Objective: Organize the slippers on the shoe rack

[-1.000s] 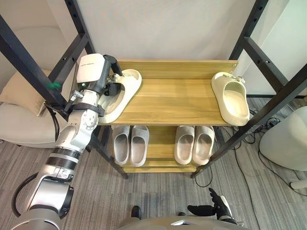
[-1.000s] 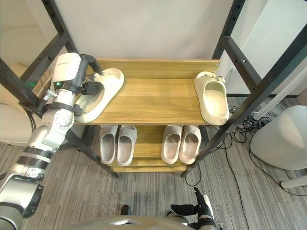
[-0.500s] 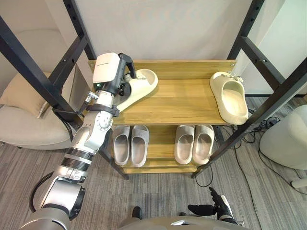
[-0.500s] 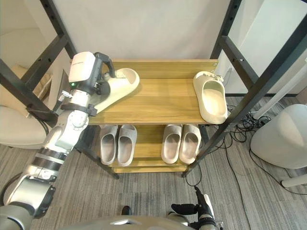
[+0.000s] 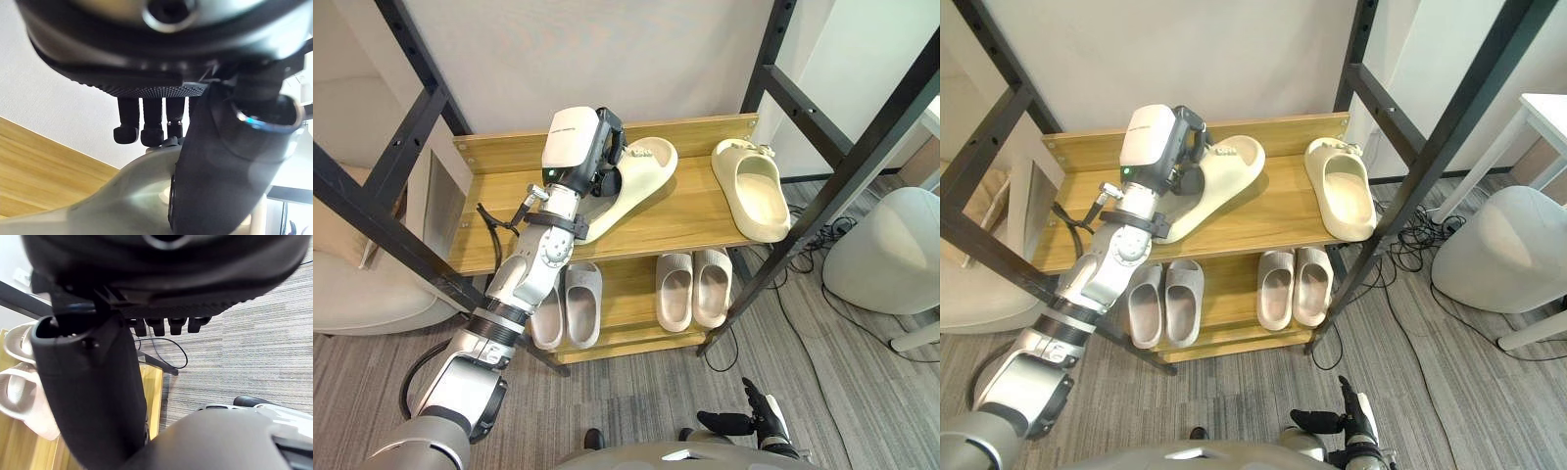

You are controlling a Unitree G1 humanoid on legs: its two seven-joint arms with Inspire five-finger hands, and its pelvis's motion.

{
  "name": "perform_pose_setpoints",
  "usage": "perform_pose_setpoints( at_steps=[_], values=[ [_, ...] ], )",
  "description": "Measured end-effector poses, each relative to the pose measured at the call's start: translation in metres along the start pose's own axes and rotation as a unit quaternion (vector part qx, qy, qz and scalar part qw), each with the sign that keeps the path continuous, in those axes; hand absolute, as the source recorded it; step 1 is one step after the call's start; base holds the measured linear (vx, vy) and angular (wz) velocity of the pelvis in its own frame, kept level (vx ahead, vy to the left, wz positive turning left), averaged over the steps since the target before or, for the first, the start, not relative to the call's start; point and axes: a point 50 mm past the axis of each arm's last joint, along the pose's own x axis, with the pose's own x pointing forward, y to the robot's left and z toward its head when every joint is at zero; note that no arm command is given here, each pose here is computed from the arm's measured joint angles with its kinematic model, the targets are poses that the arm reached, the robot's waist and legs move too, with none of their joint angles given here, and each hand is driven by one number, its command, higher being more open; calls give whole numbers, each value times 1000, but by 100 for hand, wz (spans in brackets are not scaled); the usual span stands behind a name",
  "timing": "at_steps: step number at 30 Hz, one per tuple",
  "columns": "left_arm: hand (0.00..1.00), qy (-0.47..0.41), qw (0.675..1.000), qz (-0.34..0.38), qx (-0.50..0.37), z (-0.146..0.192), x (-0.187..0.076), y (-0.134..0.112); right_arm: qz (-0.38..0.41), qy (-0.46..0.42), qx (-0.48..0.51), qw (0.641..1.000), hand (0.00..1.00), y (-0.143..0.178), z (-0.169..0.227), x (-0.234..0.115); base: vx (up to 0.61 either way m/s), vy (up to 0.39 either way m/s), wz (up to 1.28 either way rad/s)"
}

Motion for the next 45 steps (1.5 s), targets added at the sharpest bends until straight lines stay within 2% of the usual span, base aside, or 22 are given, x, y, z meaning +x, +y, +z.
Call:
perform_pose_setpoints(
  at_steps=[24,25,36,45],
  values=[
    [0,53,998,-1,26,-17,20,-1,-20,-12,12,1000,100,-7,2,0,0,1,-1],
    [100,53,998,-1,25,-16,21,-1,-21,-12,13,1000,100,-8,2,0,0,0,0],
    [100,50,999,6,-1,-2,36,-8,-26,-10,31,999,100,-10,1,-1,-3,8,-3],
    [100,22,996,13,-86,41,49,-23,-32,-20,38,999,100,-12,5,-1,1,1,0]
  ],
)
